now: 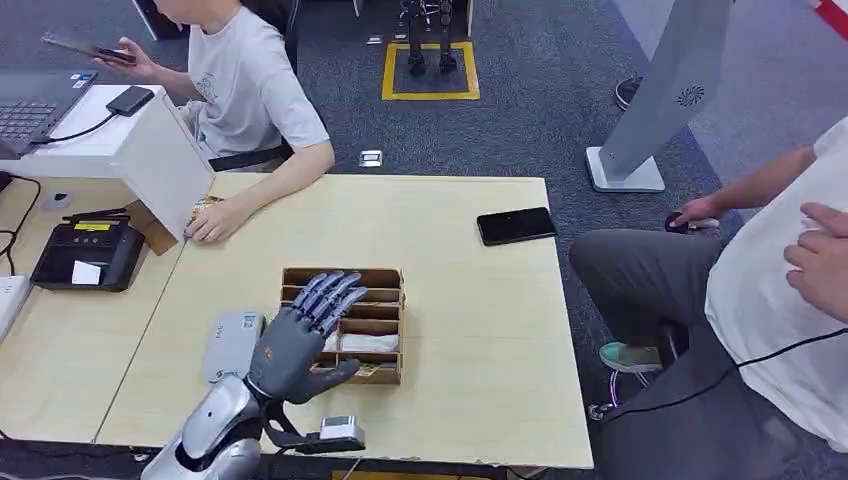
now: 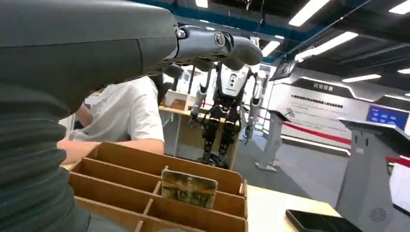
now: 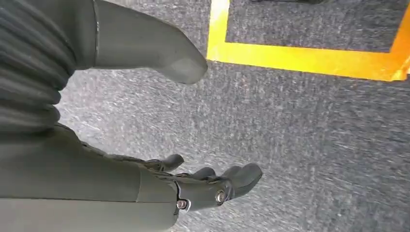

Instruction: Pass the card to the sensor for recognition and then transmit it.

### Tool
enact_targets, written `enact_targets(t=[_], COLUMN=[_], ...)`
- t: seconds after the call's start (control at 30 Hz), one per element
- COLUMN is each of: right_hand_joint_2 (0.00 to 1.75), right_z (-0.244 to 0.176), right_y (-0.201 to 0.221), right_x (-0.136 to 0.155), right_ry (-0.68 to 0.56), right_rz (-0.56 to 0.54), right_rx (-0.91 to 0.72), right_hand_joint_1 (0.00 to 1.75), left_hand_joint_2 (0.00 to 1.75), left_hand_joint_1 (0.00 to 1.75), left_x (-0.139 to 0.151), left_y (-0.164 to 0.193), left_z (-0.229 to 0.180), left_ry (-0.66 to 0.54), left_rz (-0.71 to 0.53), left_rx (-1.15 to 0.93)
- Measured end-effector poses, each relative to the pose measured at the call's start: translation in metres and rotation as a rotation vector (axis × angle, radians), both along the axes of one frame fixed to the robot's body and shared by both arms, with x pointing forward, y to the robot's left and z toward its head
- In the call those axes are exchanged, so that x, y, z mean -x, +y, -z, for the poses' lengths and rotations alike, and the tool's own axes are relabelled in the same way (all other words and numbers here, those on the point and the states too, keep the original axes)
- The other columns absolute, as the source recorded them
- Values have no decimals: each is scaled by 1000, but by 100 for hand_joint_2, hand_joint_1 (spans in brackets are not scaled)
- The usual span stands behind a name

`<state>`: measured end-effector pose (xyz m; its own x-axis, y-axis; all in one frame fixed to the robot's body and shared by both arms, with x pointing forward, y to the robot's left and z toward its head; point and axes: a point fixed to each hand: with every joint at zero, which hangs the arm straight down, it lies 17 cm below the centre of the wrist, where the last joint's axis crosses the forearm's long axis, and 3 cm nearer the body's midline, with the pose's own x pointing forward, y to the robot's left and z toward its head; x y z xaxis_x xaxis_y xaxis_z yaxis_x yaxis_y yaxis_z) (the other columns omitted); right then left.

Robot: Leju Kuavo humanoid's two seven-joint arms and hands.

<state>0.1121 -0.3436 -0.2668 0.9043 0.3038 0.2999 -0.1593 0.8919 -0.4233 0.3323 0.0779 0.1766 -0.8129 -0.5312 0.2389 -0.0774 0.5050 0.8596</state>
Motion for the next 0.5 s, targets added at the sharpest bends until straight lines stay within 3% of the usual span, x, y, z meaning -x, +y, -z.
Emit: enact_targets(t=[0.5], right_hand_joint_2=[175], right_z=[-2], right_y=[1], right_x=[-4], right_ry=[-26], right_rz=[-8], right_rx=[-2], right_hand_joint_1=[0], left_hand_joint_2=[175], left_hand_joint_1=[0], left_x=[12], left_y=[7], left_z=[17], left_ry=[54], left_rz=[16], left_rx=[3])
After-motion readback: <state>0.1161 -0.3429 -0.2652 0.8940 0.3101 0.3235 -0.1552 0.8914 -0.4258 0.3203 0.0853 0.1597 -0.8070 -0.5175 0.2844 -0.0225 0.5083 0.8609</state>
